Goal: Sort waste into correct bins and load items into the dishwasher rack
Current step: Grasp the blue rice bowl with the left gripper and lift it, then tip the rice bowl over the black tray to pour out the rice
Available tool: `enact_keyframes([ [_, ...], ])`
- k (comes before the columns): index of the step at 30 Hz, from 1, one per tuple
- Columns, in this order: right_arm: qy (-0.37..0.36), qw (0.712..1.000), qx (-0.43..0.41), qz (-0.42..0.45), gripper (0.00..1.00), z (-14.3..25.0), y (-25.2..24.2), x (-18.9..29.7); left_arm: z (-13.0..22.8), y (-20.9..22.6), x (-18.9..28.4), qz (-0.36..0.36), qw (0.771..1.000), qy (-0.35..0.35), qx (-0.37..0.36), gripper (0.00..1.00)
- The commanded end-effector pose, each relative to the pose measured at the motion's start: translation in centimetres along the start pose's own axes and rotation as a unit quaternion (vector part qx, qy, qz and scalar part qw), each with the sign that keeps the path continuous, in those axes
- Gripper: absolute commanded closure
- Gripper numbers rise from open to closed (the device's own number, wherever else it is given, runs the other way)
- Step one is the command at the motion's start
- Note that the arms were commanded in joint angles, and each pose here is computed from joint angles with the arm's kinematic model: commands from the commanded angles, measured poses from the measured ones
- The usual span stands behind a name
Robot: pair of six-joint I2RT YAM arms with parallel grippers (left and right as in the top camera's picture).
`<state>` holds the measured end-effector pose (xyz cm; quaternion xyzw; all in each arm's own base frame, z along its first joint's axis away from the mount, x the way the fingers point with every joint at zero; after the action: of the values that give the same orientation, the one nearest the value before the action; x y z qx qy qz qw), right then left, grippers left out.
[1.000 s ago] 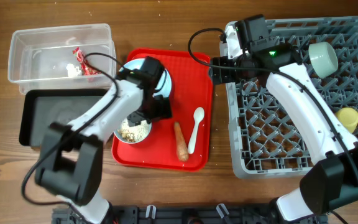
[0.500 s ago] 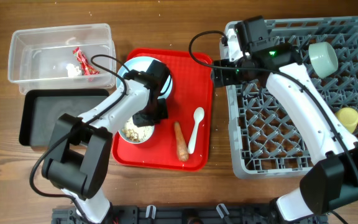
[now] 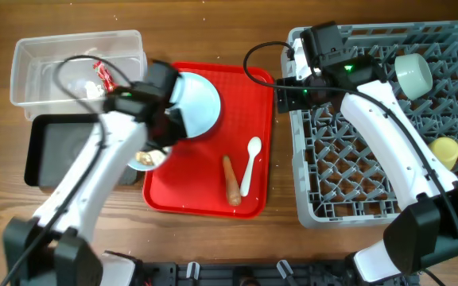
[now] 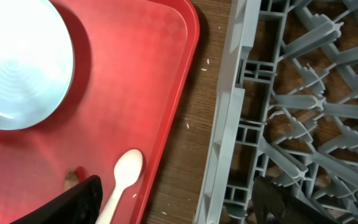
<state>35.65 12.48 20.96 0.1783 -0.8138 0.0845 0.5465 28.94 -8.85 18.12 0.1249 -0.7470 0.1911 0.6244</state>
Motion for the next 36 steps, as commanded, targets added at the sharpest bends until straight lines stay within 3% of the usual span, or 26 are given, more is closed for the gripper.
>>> enact_keyframes([
  [1, 0.010, 1.000, -0.008, 0.008, 0.21, 0.2, -0.1, -0.5, -2.3, 2.4, 3.0, 0.080, 0.997, -0.007, -0.018, 0.96],
  [6, 0.013, 1.000, -0.008, 0.008, 0.22, 0.3, -0.1, -0.5, -4.2, 4.9, 4.0, 0.228, 0.973, 0.029, -0.035, 0.96],
  [13, 0.020, 1.000, -0.009, 0.008, 0.22, 0.6, -0.1, -0.5, -5.6, 11.6, 2.7, 0.364, 0.931, -0.004, 0.010, 0.96],
  [20, 0.021, 1.000, -0.010, 0.007, 0.23, 0.6, -0.1, -0.4, -6.3, 17.4, -0.3, 0.496, 0.859, -0.036, 0.125, 0.96],
  [27, 0.023, 1.000, -0.010, 0.007, 0.23, 0.7, -0.1, -0.4, -6.6, 17.9, -0.2, 0.592, 0.796, -0.076, 0.106, 0.96],
  [36, 0.023, 1.000, -0.010, 0.007, 0.23, 0.7, -0.1, -0.4, -6.3, 17.8, 0.1, 0.593, 0.795, -0.126, 0.040, 0.96],
])
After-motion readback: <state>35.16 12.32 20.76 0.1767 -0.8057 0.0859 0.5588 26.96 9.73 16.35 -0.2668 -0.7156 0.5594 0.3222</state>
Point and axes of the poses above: each gripper's point midway between its finger pads, its own x axis back along the fingers, its own y axis along the line the jaws close on, z = x × y, the point moved 6 cm from there along x, back along the fingers, and after that the axes turned 11 degrees about x, right-handed, at the moved point
